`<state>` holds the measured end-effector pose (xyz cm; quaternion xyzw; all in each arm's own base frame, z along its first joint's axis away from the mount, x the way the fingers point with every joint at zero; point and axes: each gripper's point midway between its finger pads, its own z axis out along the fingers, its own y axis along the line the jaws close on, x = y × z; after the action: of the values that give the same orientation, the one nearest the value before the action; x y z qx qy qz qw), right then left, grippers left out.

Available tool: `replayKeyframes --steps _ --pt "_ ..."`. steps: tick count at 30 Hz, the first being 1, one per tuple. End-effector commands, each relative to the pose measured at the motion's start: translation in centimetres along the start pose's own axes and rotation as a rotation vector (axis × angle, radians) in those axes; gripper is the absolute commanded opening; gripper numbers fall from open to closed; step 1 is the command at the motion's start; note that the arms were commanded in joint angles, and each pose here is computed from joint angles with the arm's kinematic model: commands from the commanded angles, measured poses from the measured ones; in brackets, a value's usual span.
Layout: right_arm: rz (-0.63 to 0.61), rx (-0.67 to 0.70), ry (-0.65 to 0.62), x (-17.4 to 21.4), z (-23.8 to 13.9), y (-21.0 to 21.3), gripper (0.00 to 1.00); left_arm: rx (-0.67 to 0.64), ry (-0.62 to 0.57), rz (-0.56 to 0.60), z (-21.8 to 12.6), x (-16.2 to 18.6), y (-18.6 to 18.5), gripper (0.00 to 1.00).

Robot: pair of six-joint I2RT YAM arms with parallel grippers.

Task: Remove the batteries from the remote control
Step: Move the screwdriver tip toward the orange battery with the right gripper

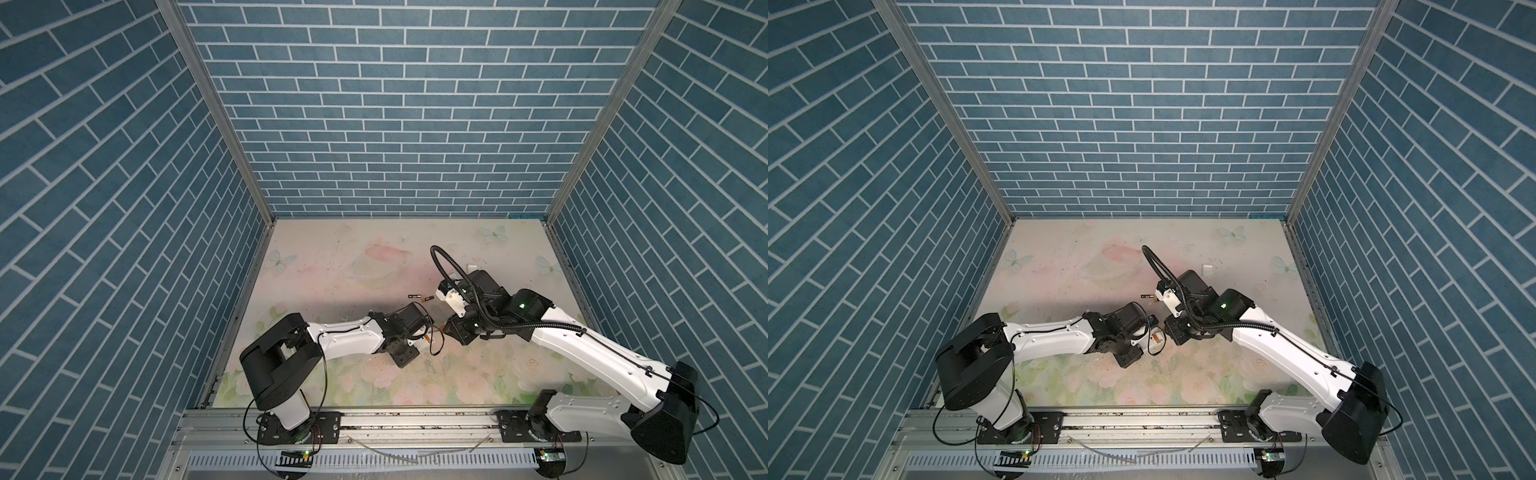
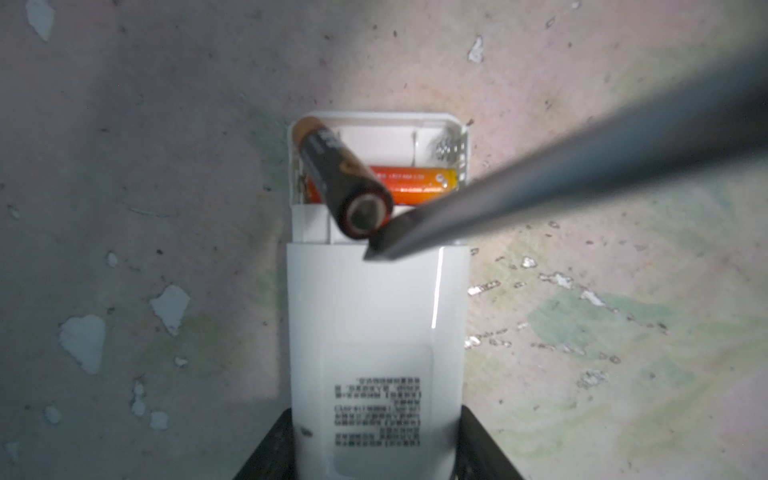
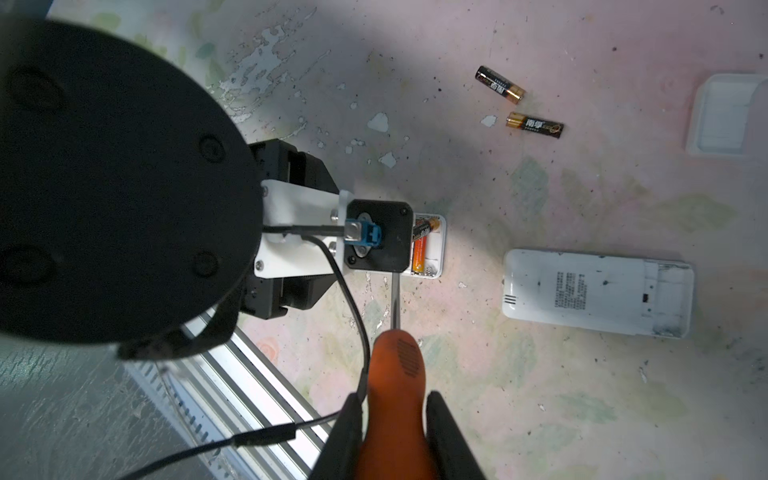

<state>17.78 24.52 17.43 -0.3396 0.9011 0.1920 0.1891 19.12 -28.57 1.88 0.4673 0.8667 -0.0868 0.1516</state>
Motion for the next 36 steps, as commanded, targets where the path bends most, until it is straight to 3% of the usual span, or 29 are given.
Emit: replayKeyframes --steps 1,13,23,32,36 --pt "-0.053 0.037 -0.151 -4.0 -2.0 -0.2 0.00 0.080 0.018 0.063 0.7 0.3 -2.4 0.24" --pt "-0.036 0.119 -0.119 -3.5 -1.9 -1.7 0.00 0.055 0.020 0.054 0.5 0.5 -1.9 0.23" --pt "0.036 0.200 0.044 -1.0 -1.9 -3.4 0.00 0.012 0.037 0.067 0.1 1.1 -1.2 0.20" --pt "0.172 0.158 0.178 -0.5 -4.1 -4.1 0.00 -0.035 -0.016 0.112 -0.8 0.3 -0.4 0.19" --pt "0.338 0.065 0.233 -1.2 -4.9 -3.8 0.00 -0.048 -0.016 0.109 -0.9 0.3 -0.2 0.18"
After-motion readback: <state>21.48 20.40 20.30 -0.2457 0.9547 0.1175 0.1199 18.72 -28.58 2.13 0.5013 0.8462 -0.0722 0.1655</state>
